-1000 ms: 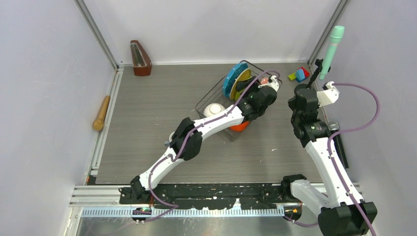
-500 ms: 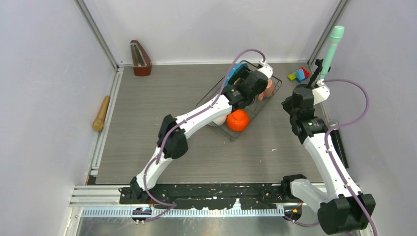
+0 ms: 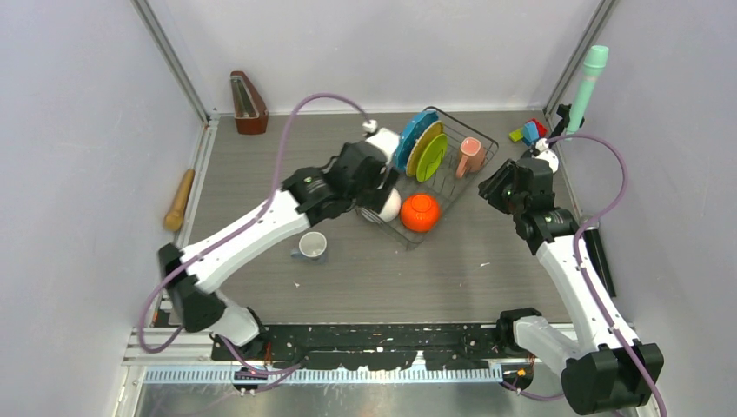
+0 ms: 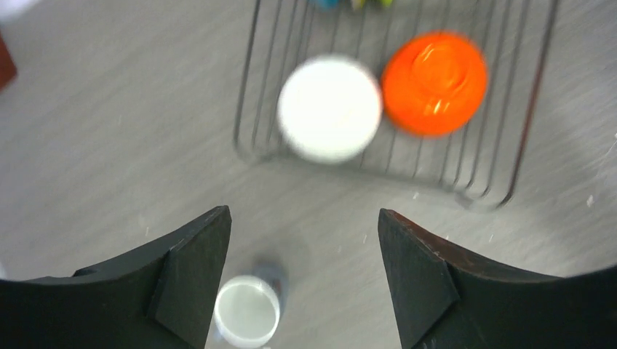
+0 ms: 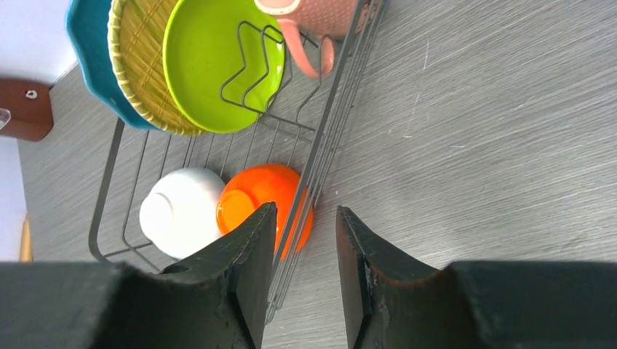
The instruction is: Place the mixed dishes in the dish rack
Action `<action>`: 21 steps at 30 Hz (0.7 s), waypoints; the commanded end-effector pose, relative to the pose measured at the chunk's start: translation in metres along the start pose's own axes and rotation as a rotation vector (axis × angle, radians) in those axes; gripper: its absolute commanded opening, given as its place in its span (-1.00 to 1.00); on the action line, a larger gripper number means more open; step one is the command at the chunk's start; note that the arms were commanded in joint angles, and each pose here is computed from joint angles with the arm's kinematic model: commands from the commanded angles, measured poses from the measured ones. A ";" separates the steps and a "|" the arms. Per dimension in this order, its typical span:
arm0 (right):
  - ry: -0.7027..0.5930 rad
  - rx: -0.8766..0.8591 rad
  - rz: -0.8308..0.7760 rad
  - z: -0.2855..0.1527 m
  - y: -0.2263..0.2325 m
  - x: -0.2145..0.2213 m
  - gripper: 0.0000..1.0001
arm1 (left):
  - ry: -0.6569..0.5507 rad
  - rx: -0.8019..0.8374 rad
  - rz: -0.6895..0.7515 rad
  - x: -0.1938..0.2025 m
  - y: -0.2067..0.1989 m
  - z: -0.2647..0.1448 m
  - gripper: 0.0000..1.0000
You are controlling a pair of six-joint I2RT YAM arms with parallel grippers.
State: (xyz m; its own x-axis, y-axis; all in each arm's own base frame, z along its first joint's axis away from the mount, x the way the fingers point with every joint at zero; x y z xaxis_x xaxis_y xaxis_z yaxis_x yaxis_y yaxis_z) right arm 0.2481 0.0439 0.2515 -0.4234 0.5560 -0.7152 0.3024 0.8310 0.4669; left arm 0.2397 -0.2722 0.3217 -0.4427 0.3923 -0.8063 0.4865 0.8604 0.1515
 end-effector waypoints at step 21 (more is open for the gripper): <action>0.055 -0.159 -0.018 -0.012 0.013 0.005 -0.11 | 0.394 -0.083 -0.213 0.163 0.043 -0.030 0.10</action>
State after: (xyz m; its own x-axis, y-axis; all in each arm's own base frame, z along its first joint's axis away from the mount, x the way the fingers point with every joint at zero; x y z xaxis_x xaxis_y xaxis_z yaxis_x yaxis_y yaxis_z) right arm 0.2391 0.0558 0.2480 -0.5024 0.5426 -0.6732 0.2095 0.8318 0.5140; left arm 0.1507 -0.1582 0.2227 -0.7688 0.3695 -0.5219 0.3635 0.9240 0.1187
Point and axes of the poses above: each gripper's point midway between its finger pads, its own z axis out along the fingers, its own y axis along the line the jaws close on, x = y × z, the point moved 8 cm from there along -z, back along the fingers
